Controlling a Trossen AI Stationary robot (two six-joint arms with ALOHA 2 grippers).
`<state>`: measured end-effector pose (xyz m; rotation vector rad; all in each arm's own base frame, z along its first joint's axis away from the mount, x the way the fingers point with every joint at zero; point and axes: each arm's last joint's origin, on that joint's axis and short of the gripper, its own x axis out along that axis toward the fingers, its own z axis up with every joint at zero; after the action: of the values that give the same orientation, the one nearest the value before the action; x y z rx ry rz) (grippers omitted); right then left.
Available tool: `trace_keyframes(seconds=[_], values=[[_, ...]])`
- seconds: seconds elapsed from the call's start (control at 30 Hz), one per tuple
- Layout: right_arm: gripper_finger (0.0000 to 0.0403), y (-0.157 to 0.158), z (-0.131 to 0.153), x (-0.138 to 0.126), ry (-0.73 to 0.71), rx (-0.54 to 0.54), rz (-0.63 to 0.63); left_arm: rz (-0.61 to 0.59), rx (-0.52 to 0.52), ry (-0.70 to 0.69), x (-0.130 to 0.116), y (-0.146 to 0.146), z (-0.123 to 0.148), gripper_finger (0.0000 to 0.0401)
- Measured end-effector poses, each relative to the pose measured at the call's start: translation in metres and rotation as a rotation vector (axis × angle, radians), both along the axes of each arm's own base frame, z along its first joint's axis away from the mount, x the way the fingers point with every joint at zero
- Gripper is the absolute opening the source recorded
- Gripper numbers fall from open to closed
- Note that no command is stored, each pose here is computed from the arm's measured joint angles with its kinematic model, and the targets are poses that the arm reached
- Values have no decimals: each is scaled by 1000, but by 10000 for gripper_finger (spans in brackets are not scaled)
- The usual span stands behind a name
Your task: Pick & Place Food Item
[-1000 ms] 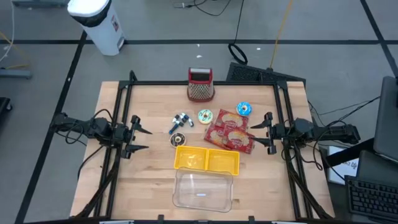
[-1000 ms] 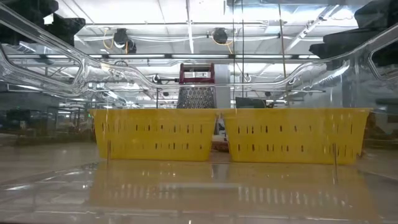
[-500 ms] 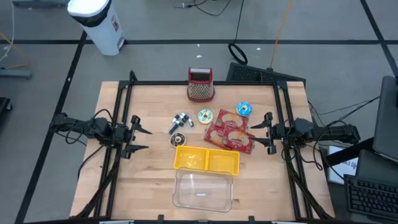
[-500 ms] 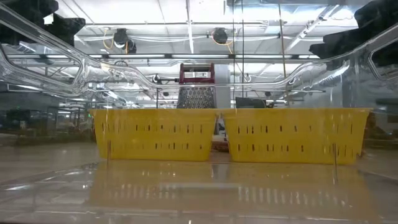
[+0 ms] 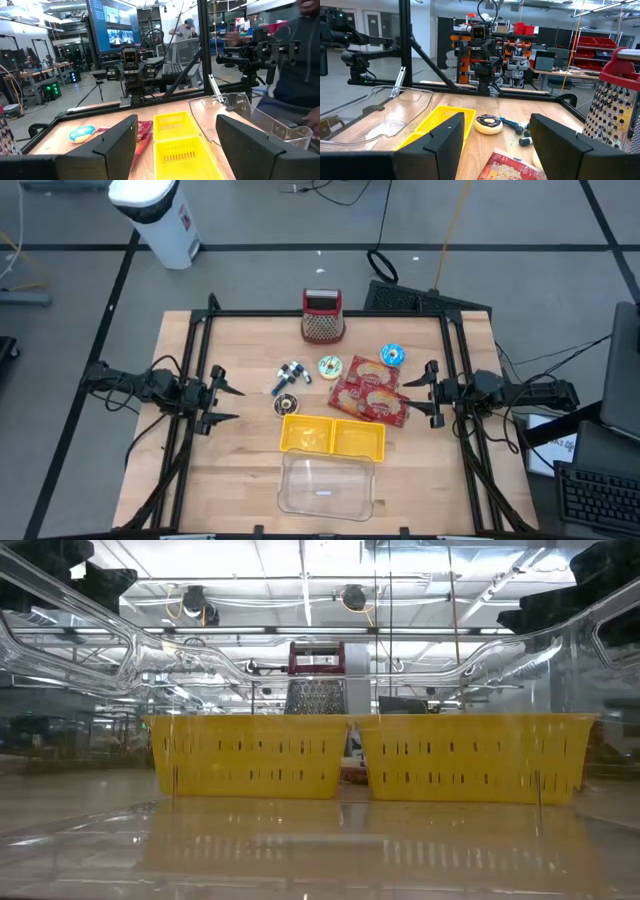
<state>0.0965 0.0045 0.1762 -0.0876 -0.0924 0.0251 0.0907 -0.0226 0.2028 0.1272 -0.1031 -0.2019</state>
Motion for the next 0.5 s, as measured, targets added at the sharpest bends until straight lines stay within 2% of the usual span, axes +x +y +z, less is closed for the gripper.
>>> trace_keyframes(seconds=[0.5], values=[[215, 0, 0, 0, 0, 0, 0, 0, 0, 0, 0, 0, 0, 269]])
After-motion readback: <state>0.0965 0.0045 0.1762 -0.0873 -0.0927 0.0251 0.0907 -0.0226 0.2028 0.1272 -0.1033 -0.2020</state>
